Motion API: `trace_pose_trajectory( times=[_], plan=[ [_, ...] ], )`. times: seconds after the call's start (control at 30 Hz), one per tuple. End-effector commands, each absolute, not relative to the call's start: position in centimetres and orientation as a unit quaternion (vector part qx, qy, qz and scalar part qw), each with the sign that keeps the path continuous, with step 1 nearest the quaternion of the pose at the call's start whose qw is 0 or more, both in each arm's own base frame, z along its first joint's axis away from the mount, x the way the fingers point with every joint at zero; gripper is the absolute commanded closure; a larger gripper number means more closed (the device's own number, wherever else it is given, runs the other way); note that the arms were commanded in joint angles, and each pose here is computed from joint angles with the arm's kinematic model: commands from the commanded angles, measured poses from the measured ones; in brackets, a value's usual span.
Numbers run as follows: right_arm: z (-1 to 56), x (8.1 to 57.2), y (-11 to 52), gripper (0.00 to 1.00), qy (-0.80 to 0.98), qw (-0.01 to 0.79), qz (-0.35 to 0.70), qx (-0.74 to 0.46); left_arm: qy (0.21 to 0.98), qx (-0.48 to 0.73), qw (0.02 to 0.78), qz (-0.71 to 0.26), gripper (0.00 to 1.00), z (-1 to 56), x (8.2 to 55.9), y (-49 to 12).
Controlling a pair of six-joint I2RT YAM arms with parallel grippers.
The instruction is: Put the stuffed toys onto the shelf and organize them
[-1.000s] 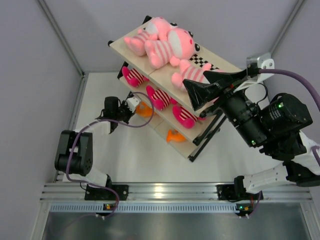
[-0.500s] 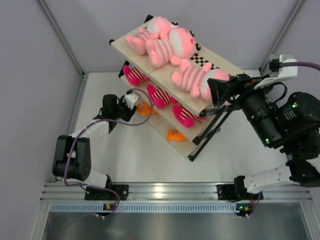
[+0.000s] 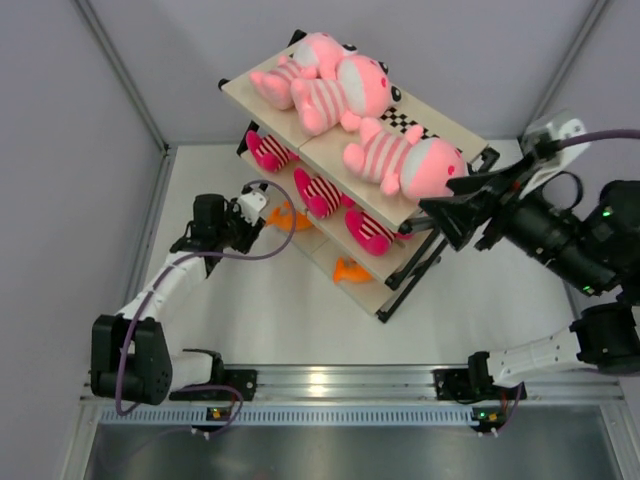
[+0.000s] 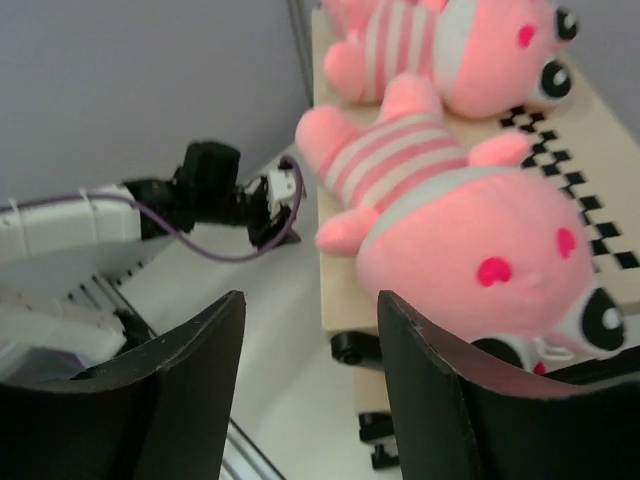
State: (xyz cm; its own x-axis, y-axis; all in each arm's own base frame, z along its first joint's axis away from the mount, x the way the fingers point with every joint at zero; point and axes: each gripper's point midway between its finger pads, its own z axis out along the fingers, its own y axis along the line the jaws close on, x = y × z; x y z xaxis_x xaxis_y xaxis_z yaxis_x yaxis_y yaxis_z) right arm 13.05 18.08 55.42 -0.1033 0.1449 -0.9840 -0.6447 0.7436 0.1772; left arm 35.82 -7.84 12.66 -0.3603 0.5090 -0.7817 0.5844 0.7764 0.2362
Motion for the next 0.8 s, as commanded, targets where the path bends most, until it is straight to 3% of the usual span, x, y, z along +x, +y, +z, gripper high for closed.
trace_pose_trajectory(
  times=[0.0,0.13,0.27,0.57,0.77],
  plan=[
    [50.1,10.7,20.8,0.45,0.706,0.577,0.308,-0.272,0.831,0.318,0.455,-0.027,0.47,13.4,34.1,-6.9],
    [48.3,11.6,20.0,0.47,0.729,0.575,0.28,-0.243,0.837,0.306,0.453,-0.017,0.46,13.2,33.0,-6.3],
    [48.5,13.5,17.1,0.57,0.739,0.604,0.254,-0.154,0.847,0.296,0.442,-0.015,0.46,13.0,32.5,-6.0],
    [49.4,15.9,14.0,0.6,0.729,0.655,0.186,-0.072,0.845,0.29,0.45,-0.008,0.46,13.6,32.4,-5.7],
    [51.2,17.0,12.8,0.71,0.705,0.688,0.17,-0.019,0.845,0.29,0.449,-0.007,0.46,13.6,32.3,-5.6]
  ],
)
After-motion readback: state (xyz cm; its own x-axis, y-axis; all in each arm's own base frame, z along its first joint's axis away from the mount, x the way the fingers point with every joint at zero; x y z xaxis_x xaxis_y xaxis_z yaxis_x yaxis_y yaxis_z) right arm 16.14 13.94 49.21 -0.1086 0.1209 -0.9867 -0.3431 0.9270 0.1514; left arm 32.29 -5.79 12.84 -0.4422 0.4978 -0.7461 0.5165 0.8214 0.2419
